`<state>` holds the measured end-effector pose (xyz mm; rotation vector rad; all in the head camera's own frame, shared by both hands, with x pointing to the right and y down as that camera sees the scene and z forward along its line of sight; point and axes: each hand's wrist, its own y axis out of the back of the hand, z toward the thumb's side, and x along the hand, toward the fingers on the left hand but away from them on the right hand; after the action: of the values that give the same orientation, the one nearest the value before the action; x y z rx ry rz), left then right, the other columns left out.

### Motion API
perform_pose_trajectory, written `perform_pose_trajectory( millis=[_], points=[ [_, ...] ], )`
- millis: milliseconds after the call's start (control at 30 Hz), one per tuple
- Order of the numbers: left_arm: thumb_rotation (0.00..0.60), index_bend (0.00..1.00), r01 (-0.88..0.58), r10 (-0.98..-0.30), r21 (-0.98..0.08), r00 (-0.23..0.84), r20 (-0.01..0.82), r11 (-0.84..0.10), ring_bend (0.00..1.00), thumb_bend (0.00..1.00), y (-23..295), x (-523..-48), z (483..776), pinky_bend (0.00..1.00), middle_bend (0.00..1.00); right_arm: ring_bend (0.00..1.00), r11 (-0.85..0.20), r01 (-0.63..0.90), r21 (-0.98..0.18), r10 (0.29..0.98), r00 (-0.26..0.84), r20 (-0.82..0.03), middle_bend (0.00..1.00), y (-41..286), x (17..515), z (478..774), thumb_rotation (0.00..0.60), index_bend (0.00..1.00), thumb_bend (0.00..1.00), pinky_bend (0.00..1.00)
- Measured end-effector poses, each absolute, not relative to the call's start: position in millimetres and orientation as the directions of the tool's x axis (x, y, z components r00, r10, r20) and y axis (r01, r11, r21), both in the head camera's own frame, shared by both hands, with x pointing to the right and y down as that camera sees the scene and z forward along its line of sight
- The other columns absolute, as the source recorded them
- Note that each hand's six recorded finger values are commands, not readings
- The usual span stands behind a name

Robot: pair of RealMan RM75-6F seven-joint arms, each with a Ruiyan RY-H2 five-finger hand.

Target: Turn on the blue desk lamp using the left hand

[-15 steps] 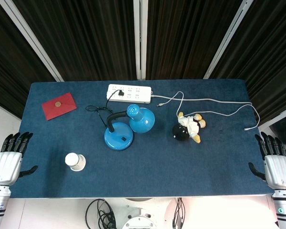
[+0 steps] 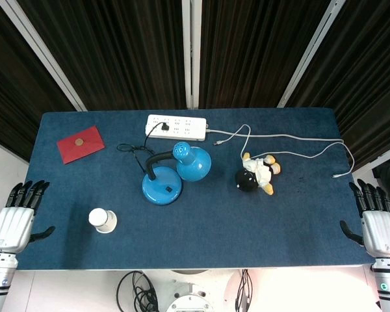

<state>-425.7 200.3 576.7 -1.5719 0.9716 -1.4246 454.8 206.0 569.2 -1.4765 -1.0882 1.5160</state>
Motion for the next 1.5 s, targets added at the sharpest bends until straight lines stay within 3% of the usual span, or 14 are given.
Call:
perform_pose_trajectory(
  millis=[133, 300, 600, 800, 1100, 1333, 1500],
  points=[
    [0.600, 0.07, -0.064, -0.912, -0.914, 0.122, 0.392, -0.402, 0.08, 0.04, 202.2, -413.0, 575.7, 0.17, 0.18, 0.00, -0.357, 0.055, -0.932, 0.930, -0.067, -0.361, 0.00, 204.9, 456.5, 568.0, 0.600, 0.00, 0.21, 0.00],
    [0.600, 0.09, -0.088, -0.896, -0.908, 0.222, 0.384, -0.411, 0.45, 0.08, 203.7, -380.4, 573.7, 0.52, 0.49, 0.00, -0.359, 0.054, -0.932, 0.929, -0.075, -0.362, 0.00, 206.8, 460.0, 568.0, 0.600, 0.00, 0.21, 0.00],
    [0.600, 0.11, -0.015, -0.770, -0.844, 0.418, 0.482, -0.537, 0.75, 0.29, 215.1, -306.2, 602.9, 0.75, 0.78, 0.00, -0.361, 0.068, -0.930, 0.927, -0.085, -0.366, 0.00, 207.9, 462.9, 568.8, 0.600, 0.00, 0.22, 0.00],
    [0.600, 0.09, 0.035, -0.670, -0.793, 0.511, 0.538, -0.609, 0.77, 0.34, 219.6, -251.4, 636.8, 0.80, 0.81, 0.00, -0.364, 0.075, -0.928, 0.924, -0.093, -0.370, 0.00, 208.1, 465.9, 568.7, 0.600, 0.00, 0.22, 0.00],
    [0.600, 0.07, 0.076, -0.591, -0.700, 0.477, 0.651, -0.710, 0.78, 0.37, 208.4, -215.0, 683.4, 0.80, 0.82, 0.00, -0.372, 0.088, -0.924, 0.918, -0.110, -0.380, 0.00, 207.6, 473.7, 570.9, 0.600, 0.00, 0.22, 0.00],
    [0.600, 0.06, 0.082, -0.578, -0.669, 0.435, 0.691, -0.738, 0.78, 0.40, 199.9, -188.3, 705.7, 0.80, 0.83, 0.00, -0.377, 0.097, -0.921, 0.914, -0.120, -0.387, 0.00, 205.7, 478.8, 573.1, 0.600, 0.00, 0.22, 0.00],
    [0.600, 0.06, 0.069, -0.610, -0.691, 0.411, 0.677, -0.720, 0.79, 0.40, 190.4, -176.4, 709.6, 0.80, 0.83, 0.00, -0.372, 0.104, -0.922, 0.916, -0.119, -0.383, 0.00, 205.1, 479.8, 571.9, 0.600, 0.00, 0.22, 0.00]
  ],
)
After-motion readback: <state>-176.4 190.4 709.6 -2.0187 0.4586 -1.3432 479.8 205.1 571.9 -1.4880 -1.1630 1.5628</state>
